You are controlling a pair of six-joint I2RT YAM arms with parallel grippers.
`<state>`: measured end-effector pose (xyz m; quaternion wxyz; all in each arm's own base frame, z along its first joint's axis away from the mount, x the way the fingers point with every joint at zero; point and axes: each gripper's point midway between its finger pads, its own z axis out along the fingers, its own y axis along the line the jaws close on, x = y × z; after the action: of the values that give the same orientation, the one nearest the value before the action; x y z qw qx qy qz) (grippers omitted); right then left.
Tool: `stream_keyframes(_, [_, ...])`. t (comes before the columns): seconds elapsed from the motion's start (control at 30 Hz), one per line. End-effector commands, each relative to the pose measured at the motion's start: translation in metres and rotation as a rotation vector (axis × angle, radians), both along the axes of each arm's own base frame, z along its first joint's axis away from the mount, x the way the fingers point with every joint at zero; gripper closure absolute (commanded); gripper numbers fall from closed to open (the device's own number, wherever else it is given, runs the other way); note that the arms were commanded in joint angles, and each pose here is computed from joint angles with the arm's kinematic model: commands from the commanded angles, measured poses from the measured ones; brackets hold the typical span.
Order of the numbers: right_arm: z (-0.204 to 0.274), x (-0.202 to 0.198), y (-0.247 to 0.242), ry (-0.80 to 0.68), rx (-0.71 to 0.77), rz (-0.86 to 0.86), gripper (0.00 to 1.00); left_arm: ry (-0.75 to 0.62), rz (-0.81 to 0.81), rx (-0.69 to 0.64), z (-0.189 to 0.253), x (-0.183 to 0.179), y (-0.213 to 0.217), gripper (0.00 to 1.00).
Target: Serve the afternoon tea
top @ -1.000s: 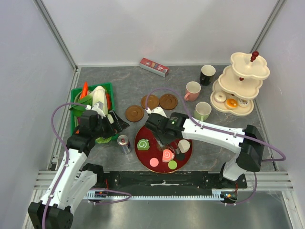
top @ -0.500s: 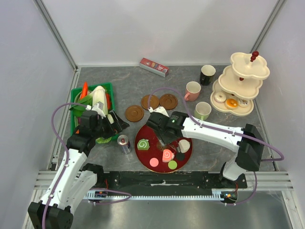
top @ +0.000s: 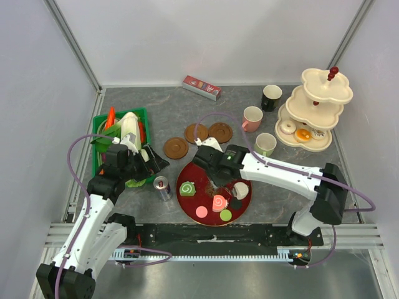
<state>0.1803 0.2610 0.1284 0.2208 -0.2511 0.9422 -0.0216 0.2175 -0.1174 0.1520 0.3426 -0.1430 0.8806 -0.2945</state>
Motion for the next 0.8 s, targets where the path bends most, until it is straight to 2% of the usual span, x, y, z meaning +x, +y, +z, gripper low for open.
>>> stream_keyframes(0.0, [0.066,0.020,-0.008,-0.159,0.127,-0.076,0.47,-0.029,0.014,-0.014,0.007,0.004,-0.001,0.01])
stream_keyframes(0.2, [0.128,0.052,-0.046,-0.298,0.252,-0.207,0.50,-0.030,0.014,-0.014,0.007,0.005,-0.001,0.01])
stream_keyframes(0.37, [0.172,0.086,-0.097,-0.424,0.279,-0.342,0.51,-0.026,0.010,-0.012,0.006,0.004,-0.002,0.01])
stream_keyframes(0.53, [0.194,0.119,-0.151,-0.542,0.184,-0.509,0.51,-0.028,0.013,-0.013,0.007,0.005,-0.001,0.01])
stream_keyframes(0.77, [0.189,0.171,-0.201,-0.573,0.038,-0.662,0.51,-0.036,0.009,-0.016,0.010,0.005,-0.002,0.01])
